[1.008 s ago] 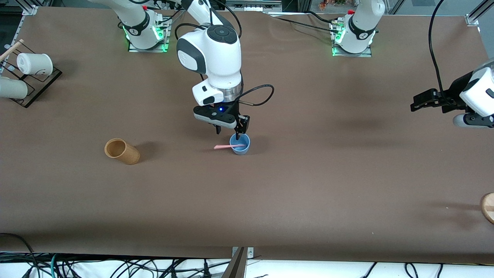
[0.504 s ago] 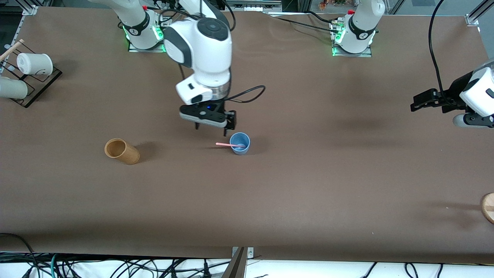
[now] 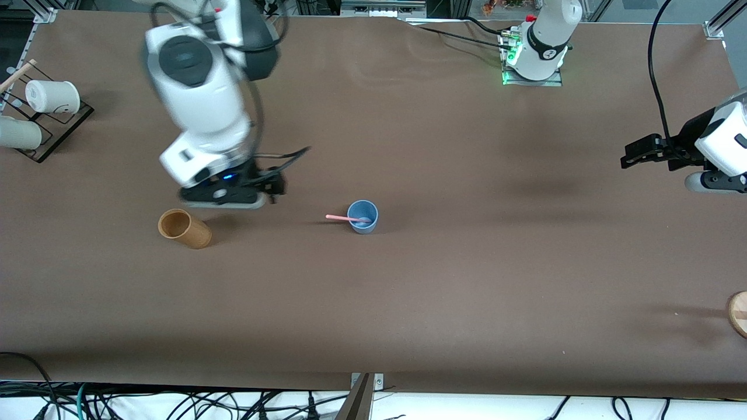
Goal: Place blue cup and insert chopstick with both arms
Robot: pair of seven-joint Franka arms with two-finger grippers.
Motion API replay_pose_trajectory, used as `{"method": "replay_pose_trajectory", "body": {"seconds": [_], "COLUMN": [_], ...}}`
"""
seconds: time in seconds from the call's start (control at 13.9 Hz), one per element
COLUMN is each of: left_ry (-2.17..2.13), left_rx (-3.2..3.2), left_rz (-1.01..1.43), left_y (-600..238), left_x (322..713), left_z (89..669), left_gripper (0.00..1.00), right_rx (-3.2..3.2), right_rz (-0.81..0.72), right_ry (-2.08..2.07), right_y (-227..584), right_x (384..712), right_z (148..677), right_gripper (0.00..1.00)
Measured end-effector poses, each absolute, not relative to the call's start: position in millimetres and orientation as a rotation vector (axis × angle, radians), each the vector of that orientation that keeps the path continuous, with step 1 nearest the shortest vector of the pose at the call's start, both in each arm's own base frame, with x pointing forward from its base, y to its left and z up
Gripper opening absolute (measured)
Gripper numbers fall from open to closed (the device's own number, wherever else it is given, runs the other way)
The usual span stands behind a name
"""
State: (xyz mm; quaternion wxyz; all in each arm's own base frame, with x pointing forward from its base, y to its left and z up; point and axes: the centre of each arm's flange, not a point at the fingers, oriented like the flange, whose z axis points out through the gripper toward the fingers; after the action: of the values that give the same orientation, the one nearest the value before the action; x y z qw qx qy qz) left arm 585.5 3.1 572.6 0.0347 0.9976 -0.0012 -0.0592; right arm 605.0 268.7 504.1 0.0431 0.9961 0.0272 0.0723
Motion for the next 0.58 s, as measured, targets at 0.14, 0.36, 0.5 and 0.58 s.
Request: {"method": "replay_pose_trajectory", "body": {"seconds": [0.14,0.36,0.5,0.58], "left_ry": [-0.004,-0.004,-0.004,-0.004], "left_rx": [3.067,3.067,3.067,3.067], "left_rz": [-0.182,-0.182,-0.183,-0.183], "left_y": [3,3,3,3], "left_x": [585,586,586,586], "left_z": [573,572,572,572], "left_gripper": [1.00,1.00,1.00,1.00], "right_rx": [3.023,3.005,3.018,3.041], "right_rz": [0.144,0.065,0.014,-0.017], "right_ry": [0.181,0.307,0.383,0.380], "right_y": [219,164,142,131], "right_x": [616,623,620,617], "right_z": [509,517,525,528], "right_gripper": [1.00,1.00,1.00,1.00]}}
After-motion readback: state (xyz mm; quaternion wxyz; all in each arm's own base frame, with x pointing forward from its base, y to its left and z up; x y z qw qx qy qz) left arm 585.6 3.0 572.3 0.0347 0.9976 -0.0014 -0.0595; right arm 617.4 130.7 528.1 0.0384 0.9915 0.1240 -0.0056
